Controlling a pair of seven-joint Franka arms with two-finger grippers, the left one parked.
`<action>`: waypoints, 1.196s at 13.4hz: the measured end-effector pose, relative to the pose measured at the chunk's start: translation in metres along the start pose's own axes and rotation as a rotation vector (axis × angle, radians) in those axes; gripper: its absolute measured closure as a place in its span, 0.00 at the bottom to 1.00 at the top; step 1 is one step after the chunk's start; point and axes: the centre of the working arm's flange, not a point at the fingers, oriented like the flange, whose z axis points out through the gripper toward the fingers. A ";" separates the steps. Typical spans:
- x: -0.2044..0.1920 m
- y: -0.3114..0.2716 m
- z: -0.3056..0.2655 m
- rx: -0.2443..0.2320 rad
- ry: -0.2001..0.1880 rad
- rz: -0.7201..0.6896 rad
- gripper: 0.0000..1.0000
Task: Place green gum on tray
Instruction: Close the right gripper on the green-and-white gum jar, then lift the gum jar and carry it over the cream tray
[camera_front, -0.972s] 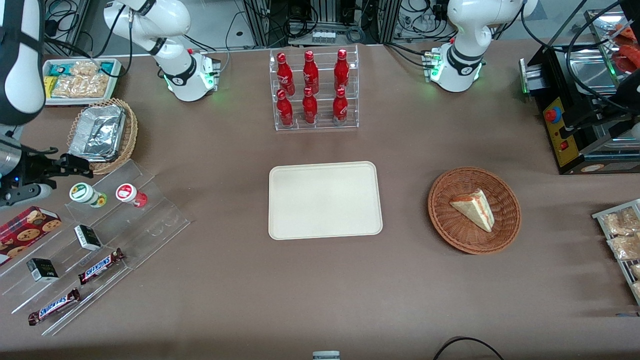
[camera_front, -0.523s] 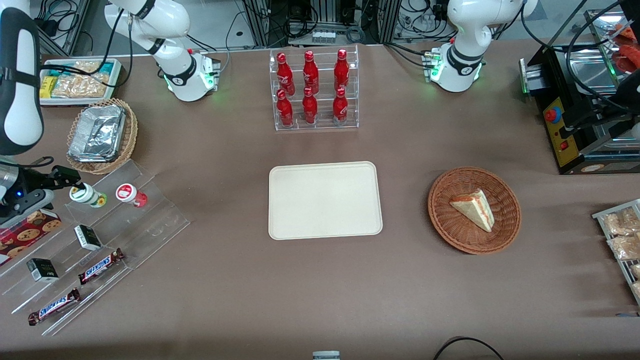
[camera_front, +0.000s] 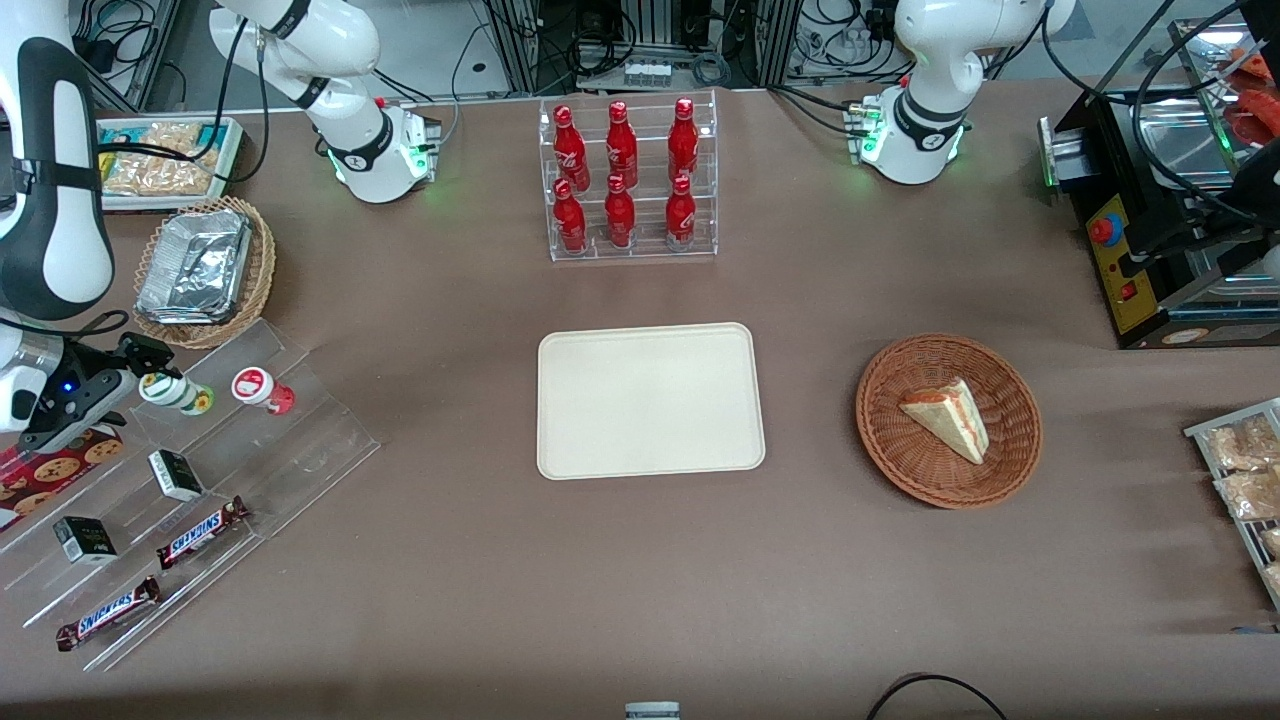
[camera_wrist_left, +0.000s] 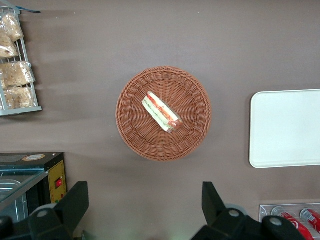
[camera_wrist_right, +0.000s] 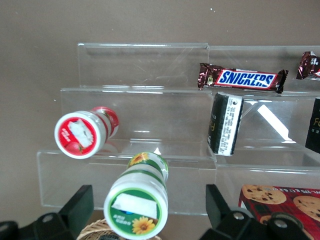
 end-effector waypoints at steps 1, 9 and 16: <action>-0.005 0.000 0.004 -0.003 0.003 0.001 0.00; -0.027 -0.010 0.025 -0.005 0.010 0.015 0.00; -0.021 -0.013 0.019 -0.015 0.017 0.004 0.41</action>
